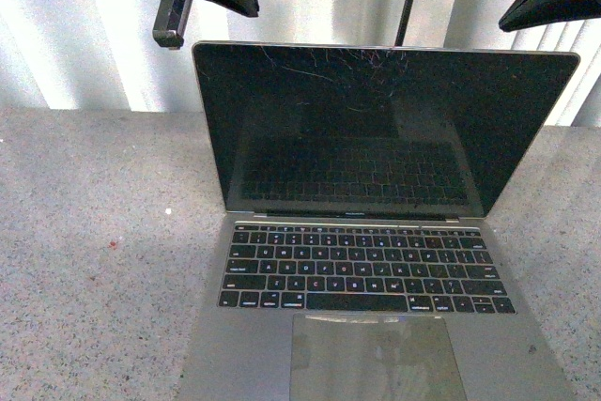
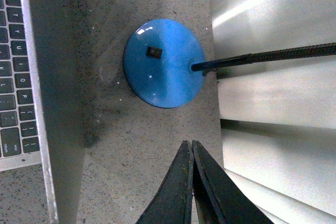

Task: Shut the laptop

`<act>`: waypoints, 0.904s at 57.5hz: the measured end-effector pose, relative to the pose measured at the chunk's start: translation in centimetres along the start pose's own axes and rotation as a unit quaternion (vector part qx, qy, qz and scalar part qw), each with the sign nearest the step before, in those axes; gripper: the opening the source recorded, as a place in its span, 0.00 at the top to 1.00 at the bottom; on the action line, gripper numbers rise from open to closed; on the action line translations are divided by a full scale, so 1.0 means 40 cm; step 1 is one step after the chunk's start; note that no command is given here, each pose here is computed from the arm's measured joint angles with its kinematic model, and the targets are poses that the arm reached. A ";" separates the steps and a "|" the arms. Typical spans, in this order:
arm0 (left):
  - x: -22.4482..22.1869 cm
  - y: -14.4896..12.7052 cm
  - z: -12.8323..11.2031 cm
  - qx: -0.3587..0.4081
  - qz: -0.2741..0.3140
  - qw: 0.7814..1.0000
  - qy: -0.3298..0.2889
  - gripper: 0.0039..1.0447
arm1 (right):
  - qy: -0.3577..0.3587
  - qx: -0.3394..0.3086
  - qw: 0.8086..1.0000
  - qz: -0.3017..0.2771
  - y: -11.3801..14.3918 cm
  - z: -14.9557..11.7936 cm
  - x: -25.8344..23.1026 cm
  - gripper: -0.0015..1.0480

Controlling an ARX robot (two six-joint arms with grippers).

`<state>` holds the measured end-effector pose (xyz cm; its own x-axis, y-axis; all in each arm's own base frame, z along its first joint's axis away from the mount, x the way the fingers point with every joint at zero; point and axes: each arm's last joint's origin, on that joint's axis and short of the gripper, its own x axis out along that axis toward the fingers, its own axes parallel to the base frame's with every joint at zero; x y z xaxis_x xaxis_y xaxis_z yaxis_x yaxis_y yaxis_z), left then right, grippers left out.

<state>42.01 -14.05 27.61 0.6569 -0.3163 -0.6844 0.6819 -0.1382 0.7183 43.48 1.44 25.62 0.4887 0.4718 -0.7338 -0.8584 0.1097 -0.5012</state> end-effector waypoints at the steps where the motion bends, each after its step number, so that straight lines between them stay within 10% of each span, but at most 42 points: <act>1: 0.002 -0.002 0.000 0.000 -0.002 1.000 0.000 0.97 | 0.000 0.000 1.000 0.000 0.001 0.000 0.001 0.97; 52: 0.028 -0.042 0.030 0.009 -0.051 0.999 -0.002 0.97 | 0.005 0.024 0.998 0.058 0.057 -0.007 0.051 0.97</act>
<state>41.22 -15.29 25.77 0.5836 -0.3030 -0.7534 0.7391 -0.1861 0.6474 42.57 2.43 22.85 0.3864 0.4749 -0.7907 -0.9159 0.0967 -0.3895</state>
